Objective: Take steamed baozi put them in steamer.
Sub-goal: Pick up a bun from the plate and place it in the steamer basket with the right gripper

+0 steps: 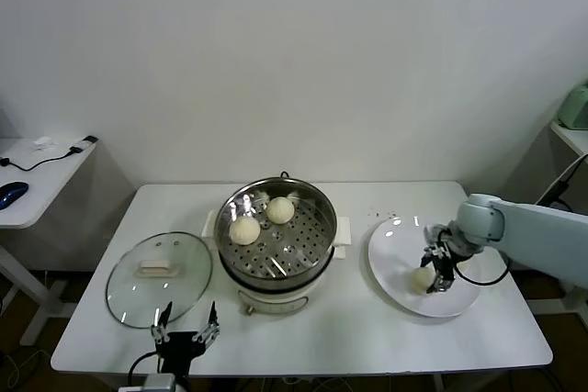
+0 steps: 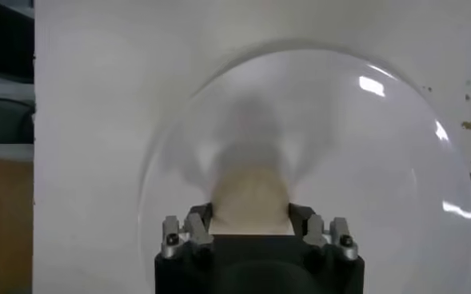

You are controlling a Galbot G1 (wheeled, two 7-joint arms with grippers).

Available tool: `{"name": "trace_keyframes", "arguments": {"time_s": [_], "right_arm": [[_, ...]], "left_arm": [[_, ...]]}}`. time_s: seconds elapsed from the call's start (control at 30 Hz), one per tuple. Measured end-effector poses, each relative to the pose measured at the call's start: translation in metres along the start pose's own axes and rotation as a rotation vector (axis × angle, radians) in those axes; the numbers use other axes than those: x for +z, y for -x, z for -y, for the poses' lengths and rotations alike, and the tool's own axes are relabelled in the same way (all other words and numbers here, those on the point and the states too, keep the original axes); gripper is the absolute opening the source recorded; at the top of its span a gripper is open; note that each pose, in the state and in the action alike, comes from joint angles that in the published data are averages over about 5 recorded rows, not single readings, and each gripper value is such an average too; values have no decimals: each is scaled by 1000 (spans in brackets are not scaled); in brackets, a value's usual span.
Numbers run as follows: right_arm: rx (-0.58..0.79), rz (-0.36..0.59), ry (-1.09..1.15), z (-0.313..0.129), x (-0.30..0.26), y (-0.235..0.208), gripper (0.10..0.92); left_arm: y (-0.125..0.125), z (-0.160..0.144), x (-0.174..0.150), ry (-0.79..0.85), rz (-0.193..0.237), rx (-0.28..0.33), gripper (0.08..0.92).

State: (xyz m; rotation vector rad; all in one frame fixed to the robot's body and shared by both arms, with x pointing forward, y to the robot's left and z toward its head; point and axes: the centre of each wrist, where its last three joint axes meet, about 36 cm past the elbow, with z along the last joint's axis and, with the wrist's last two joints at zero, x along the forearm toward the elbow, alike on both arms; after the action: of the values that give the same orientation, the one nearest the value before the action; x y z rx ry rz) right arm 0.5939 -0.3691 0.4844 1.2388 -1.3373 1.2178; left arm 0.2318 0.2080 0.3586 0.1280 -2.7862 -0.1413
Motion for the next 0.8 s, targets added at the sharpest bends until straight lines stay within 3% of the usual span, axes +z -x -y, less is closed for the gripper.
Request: {"name": "trace_keyframes", "arguments": {"time_s": [0.33,0.6,0.8], "right_arm": [[80,11,-216,47,-52,-113,645],[172,45,-571,63,-169,-210,645],[163,66,-887,50,-263,-226,645]], "left_arm": [[-2,3,-5,-5,10,7,823],[-4,4,-9,-5,15,11,823],[-6,3,-11,-4,16,8,823]]}}
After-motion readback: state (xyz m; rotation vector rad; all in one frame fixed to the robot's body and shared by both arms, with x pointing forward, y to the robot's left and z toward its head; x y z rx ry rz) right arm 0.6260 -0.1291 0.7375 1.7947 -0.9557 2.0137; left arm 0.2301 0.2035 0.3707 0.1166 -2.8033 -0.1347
